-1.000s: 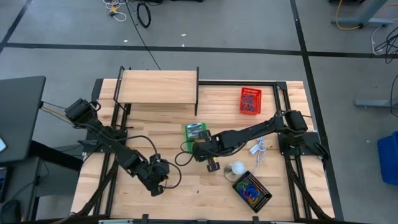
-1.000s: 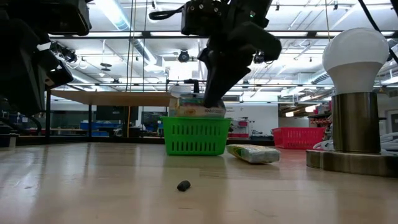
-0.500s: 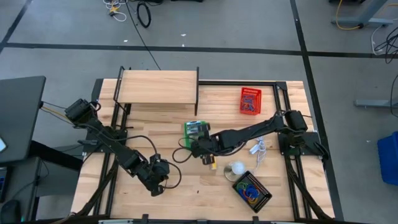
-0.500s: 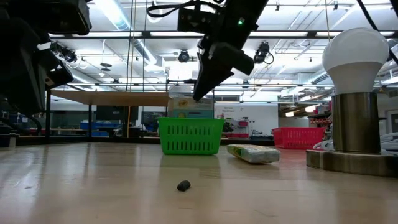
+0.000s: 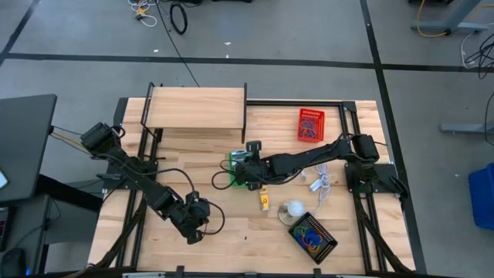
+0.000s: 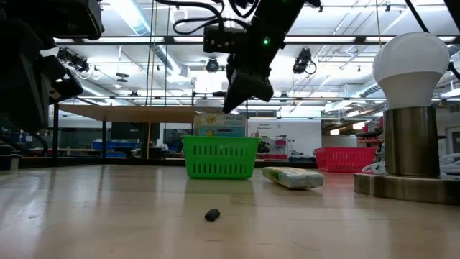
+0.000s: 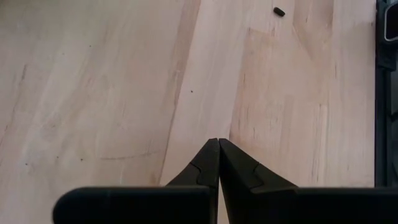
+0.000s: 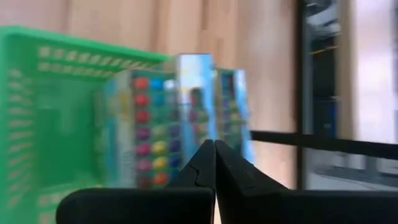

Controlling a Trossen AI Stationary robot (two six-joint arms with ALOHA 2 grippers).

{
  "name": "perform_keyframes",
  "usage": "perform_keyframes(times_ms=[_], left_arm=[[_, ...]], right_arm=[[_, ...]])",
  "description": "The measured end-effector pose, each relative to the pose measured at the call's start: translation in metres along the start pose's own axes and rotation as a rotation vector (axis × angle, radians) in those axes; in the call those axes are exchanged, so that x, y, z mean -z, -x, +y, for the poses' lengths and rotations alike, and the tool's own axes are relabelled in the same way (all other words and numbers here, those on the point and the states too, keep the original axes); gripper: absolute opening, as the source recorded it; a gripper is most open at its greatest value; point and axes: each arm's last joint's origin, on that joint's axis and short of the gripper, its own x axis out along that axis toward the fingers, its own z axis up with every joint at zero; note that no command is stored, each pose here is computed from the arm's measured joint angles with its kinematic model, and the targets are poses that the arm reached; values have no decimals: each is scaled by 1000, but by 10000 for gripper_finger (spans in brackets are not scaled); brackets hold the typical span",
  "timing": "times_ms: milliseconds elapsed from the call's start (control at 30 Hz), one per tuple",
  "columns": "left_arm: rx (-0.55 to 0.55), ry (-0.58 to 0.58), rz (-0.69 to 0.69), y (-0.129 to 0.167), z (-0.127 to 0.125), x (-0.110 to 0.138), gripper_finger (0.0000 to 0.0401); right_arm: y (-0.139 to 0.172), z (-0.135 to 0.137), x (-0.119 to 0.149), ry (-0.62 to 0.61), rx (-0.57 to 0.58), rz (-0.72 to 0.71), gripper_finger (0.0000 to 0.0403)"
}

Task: Pick & Place Office Desk Supplies
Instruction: Put the yellow crayon box into the green basket

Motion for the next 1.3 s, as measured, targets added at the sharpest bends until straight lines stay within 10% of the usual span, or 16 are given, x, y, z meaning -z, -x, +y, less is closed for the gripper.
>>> perform_keyframes(times_ms=[300,800,1300], left_arm=[[0,0,-3,1,-1,1,9],[-24,-35,-32,1,-1,1,9],[-113,-186,-167,3,-3,-2,9]], right_arm=[[20,-3,-9,50,127,0,0],[63,44,-15,-193,-651,45,63],[15,39,15,-694,-571,289,235]])
